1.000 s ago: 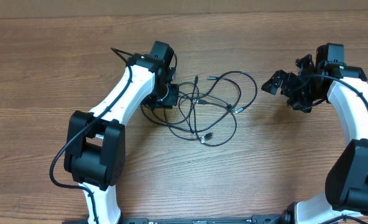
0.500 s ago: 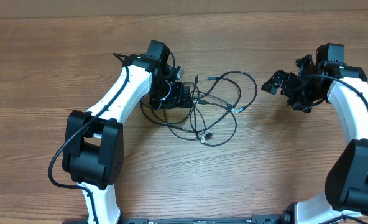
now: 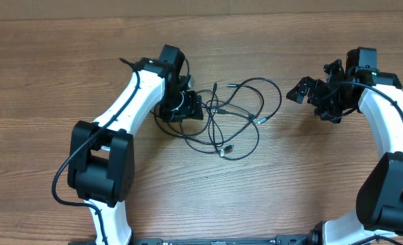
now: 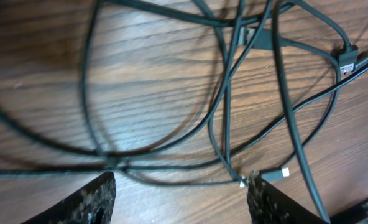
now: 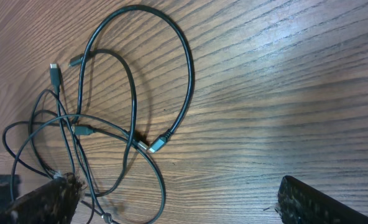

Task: Untangle cables

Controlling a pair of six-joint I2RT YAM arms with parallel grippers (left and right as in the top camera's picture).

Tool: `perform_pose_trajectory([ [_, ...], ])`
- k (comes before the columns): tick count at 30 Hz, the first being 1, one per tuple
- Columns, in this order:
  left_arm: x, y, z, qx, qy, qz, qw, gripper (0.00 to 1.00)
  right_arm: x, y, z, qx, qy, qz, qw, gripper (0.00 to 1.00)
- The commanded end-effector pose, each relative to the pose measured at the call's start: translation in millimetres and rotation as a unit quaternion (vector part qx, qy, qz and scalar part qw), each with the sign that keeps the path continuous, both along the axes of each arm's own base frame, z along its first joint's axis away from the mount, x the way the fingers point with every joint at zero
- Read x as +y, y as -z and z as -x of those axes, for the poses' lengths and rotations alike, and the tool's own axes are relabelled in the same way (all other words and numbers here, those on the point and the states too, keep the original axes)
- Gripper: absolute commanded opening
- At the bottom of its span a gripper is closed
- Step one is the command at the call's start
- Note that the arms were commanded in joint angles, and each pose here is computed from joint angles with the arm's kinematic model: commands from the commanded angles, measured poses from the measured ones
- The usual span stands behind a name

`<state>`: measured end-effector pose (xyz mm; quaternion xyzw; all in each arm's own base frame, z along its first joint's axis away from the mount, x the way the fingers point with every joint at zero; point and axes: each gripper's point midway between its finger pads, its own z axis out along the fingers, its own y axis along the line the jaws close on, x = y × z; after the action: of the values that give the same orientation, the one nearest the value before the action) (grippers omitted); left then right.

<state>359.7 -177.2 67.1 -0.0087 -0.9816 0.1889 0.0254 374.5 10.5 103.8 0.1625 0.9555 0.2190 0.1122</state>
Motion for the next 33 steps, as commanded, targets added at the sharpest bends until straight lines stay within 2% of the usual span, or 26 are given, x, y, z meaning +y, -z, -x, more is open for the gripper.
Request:
perform_pose_trajectory([
  [1,10.6,-32.2,-18.5,-0.014,-0.036,0.023,0.999,0.67,-1.7,-11.4,-3.1,-0.018,0.001,0.005,1.000,1.00],
  [6,-9.4,-52.2,-18.7,-0.007,-0.032,0.089,0.996,0.62,-1.6,-11.5,-3.1,-0.018,0.001,0.005,1.000,1.00],
  [11,-32.5,-50.1,-16.3,-0.029,0.001,0.078,0.997,0.47,-1.7,-11.5,-3.2,-0.019,0.001,0.005,1.000,1.00],
  [20,-55.0,-35.1,-9.1,-0.073,0.004,-0.037,0.997,0.46,-1.7,-11.4,-3.1,-0.018,0.001,0.005,1.000,1.00],
  [23,-58.4,-33.2,-5.8,-0.083,0.014,-0.059,0.995,0.40,-1.7,-11.5,-3.2,-0.019,0.001,0.005,1.000,1.00],
  [27,-56.2,-31.5,-3.2,-0.085,0.018,-0.077,0.993,0.25,-1.6,-11.5,-3.1,-0.018,0.001,0.005,1.000,1.00],
  [33,-52.3,-22.1,1.4,-0.076,0.018,-0.083,0.993,0.26,-1.6,-11.5,-3.1,-0.018,0.001,0.005,1.000,1.00],
])
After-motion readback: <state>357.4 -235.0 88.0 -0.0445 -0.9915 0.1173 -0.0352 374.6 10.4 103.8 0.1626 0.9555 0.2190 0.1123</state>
